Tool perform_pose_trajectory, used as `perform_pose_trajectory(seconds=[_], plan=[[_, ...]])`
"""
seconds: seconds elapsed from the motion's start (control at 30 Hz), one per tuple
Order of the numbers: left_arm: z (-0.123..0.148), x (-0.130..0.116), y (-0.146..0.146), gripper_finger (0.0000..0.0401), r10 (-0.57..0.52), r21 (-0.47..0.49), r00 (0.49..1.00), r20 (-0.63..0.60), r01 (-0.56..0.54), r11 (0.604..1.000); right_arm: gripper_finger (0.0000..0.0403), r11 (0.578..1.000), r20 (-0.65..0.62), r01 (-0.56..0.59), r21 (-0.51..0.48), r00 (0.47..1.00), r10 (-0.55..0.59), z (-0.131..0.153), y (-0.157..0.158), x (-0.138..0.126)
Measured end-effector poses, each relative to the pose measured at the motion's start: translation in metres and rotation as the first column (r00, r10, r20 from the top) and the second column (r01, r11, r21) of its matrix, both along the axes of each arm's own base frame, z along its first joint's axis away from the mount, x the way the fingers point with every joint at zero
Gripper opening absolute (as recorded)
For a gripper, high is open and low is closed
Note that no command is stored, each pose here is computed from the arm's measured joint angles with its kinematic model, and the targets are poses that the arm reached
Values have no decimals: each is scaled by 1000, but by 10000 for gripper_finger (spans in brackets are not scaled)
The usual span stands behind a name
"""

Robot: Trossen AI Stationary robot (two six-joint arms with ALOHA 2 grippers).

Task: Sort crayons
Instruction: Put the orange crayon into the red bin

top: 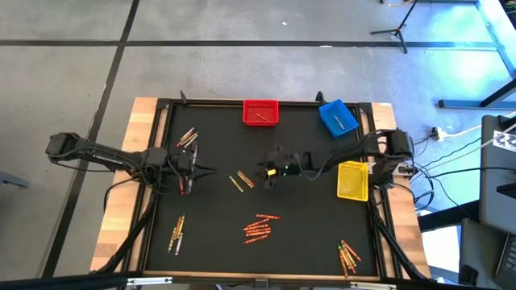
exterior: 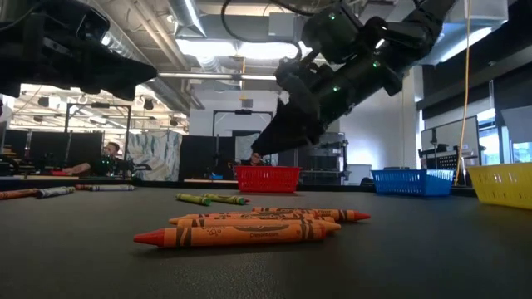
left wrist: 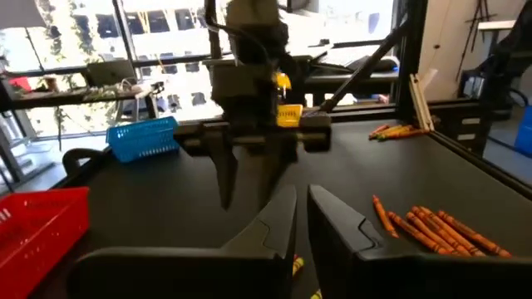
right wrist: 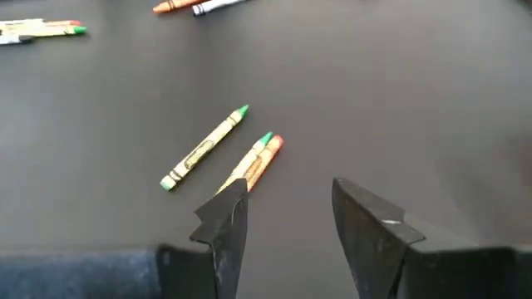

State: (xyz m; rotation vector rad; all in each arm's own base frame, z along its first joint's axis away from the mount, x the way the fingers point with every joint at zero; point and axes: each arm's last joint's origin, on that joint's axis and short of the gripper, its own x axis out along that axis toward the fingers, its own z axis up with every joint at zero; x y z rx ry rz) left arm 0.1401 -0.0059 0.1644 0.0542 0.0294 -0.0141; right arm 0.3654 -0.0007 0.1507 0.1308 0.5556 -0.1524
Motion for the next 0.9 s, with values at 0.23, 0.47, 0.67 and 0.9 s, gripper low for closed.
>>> perform_pose_trajectory(seconds=[0.23,0.47,0.67,0.9], plan=[[1,0,1,25,32,-52,999,7,-32,998,172,997,69,46,60,996,-50,-19,26,14],[4,0,1,25,32,-56,999,41,-29,998,172,998,18,46,43,999,-47,-36,33,36],[4,0,1,25,34,-54,998,45,-32,998,172,990,-98,135,-50,985,-139,-35,29,39],[4,0,1,25,35,-52,998,44,-32,998,172,987,-101,155,-47,982,-159,-35,28,41]])
